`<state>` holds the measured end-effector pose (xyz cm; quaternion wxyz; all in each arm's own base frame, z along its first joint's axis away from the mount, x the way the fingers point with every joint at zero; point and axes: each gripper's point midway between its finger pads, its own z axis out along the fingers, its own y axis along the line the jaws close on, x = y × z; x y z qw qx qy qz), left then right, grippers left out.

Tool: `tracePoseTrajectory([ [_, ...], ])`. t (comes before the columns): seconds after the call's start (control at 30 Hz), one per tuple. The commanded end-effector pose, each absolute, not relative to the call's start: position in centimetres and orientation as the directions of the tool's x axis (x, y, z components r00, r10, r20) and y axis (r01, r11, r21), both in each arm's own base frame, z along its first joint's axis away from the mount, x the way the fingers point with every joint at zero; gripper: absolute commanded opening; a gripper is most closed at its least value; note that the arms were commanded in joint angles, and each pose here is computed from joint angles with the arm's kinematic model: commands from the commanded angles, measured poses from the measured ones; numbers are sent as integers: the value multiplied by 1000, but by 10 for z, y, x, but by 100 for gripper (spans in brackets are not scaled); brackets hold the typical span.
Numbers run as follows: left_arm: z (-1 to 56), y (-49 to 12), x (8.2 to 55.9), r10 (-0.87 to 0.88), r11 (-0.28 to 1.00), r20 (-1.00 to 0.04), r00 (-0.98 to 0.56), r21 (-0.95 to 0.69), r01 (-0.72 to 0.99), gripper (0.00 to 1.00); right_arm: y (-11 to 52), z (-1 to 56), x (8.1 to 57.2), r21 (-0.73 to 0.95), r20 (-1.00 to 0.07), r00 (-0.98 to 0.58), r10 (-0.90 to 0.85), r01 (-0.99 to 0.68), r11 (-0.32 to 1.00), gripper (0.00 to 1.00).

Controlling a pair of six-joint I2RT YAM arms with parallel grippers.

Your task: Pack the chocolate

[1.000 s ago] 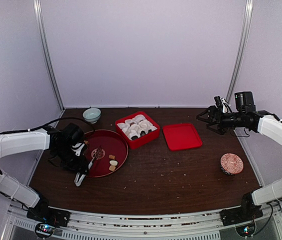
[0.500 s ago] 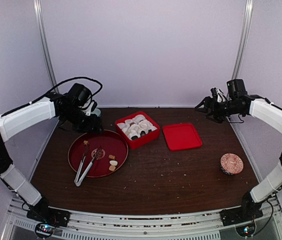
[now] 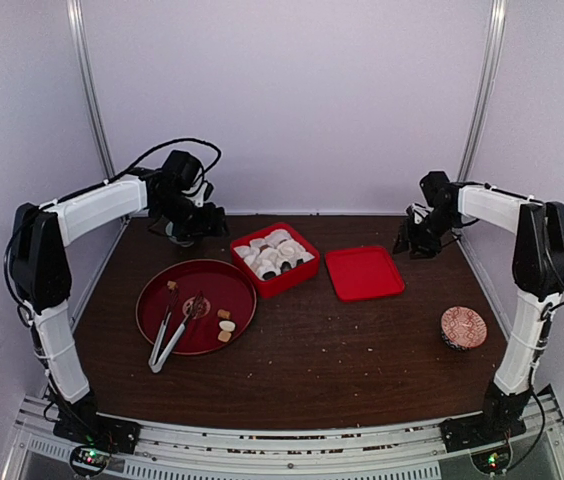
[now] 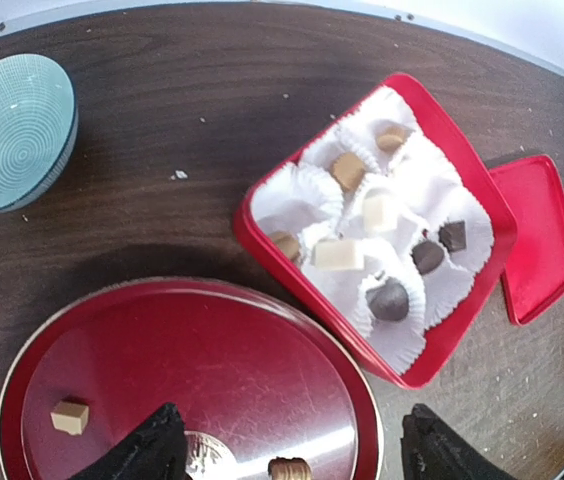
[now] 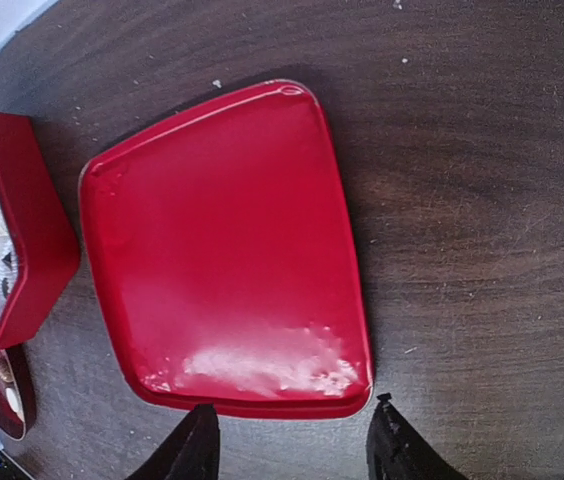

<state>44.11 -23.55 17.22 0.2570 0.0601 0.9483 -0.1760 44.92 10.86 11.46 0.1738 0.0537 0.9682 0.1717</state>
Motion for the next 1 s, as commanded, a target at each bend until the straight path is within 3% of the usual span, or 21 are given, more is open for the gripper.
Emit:
tracePoseTrajectory([
  [0.0,181,-239,471,-15,902,-549,-836,-367,225,76,100,106,460,275,-313,-941,130,41,960,50],
  [0.33,160,-253,500,-44,894,-523,-851,-402,200,69,93,64,477,196,-230,-969,93,47,980,38],
  [0.6,153,-255,507,-59,896,-511,-858,-405,179,68,90,53,484,117,-206,-977,50,26,993,34],
  [0.77,154,-254,509,-62,898,-512,-857,-402,176,68,105,54,479,126,-159,-987,-9,-29,992,33],
  [0.97,155,-255,509,-61,896,-511,-857,-407,178,68,146,65,466,188,-194,-980,-51,-88,978,37],
])
